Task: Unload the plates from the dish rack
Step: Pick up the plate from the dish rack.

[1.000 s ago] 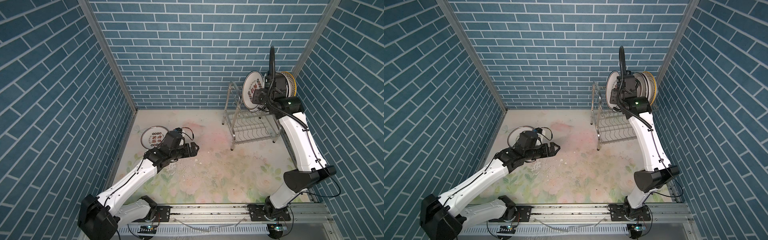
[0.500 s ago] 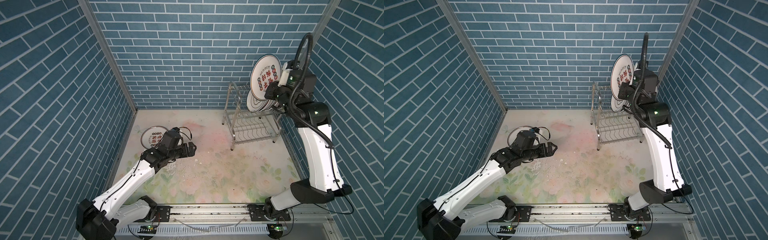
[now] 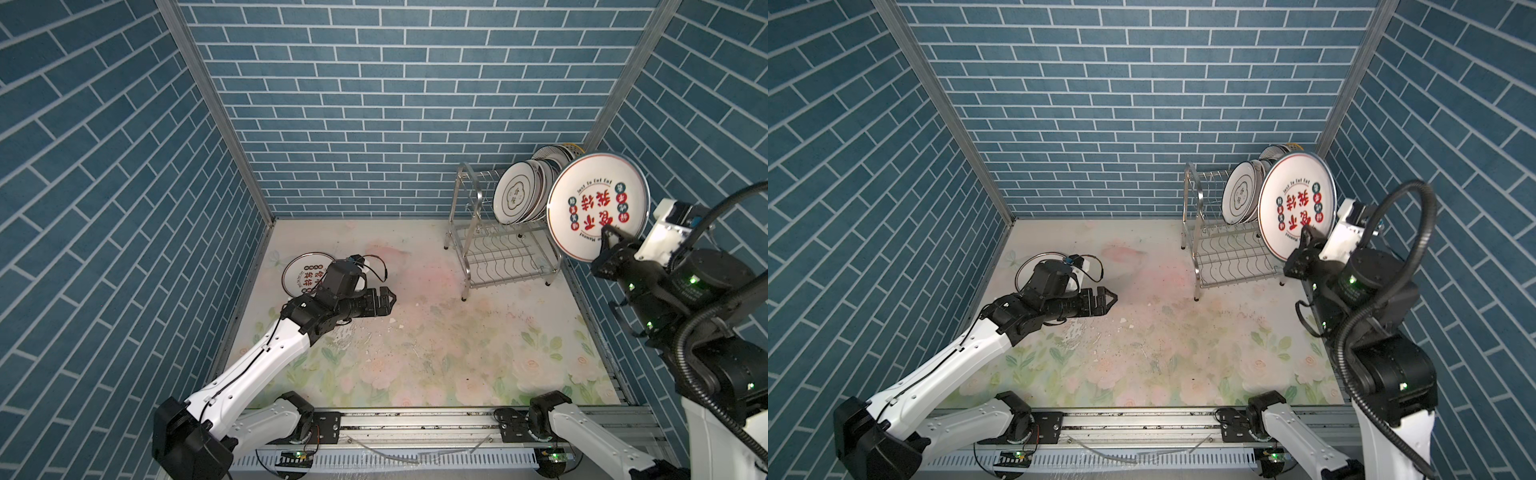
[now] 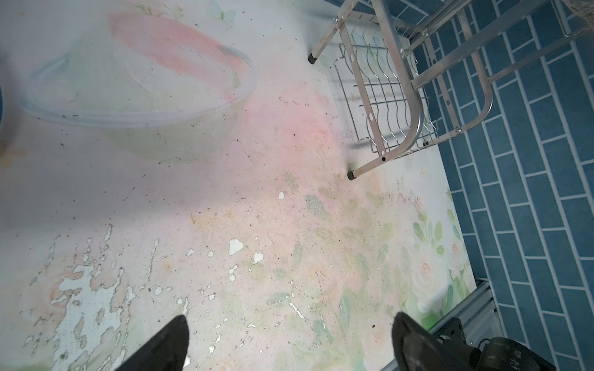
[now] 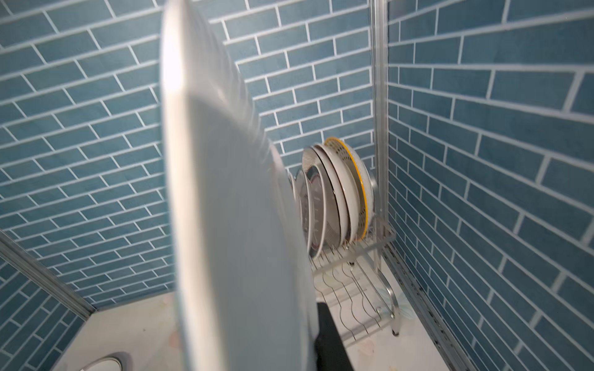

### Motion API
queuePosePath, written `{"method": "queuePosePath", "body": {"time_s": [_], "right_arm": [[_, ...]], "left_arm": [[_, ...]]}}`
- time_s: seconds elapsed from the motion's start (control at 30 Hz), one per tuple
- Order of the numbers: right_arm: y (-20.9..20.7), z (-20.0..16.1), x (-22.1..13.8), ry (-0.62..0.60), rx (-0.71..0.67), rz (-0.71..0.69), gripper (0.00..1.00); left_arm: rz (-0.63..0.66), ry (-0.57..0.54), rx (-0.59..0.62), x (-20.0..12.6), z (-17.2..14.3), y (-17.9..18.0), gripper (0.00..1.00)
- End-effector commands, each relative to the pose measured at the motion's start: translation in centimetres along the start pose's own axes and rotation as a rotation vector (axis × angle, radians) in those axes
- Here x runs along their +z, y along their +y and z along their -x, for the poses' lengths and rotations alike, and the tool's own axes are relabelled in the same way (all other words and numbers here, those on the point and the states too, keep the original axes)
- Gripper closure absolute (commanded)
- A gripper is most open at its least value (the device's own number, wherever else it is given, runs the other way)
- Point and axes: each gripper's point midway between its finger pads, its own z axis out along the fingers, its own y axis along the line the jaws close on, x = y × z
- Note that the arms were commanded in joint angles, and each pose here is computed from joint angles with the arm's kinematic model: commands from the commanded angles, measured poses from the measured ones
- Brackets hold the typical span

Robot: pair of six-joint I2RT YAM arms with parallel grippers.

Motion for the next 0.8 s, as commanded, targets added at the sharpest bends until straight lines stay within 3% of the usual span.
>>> {"method": "queuePosePath", "body": {"time_s": [0.0,0.23,0.37,0.6,0.77], "right_arm": [[-2.5,-6.2,0.0,0.097,0.065,-0.086,1.0],[-4.9,-19.3,-1.4,0.302,0.242,-0.086,1.0],[-2.5,-25.0,-0.9,0.433,0.396,0.039,1.0],[1.5,-30.7,0.9,0.606,0.608,0.197,1.0],[3.3,-32.5,1.9,0.667,0.654,0.251,1.0]], "left_arm": [[-0.025,0.065,0.029,1.2,-1.8,0.1,0.01],[-0.015,0.117,-0.009,3.4,-4.3,1.6,0.01],[-0.046,0.135,-0.022,4.7,-5.5,1.6,0.01],[-0.035,0.141,-0.046,5.4,-6.8,2.7,0.01],[-0.01,0.142,-0.063,5.2,-7.7,3.7,0.01]]}}
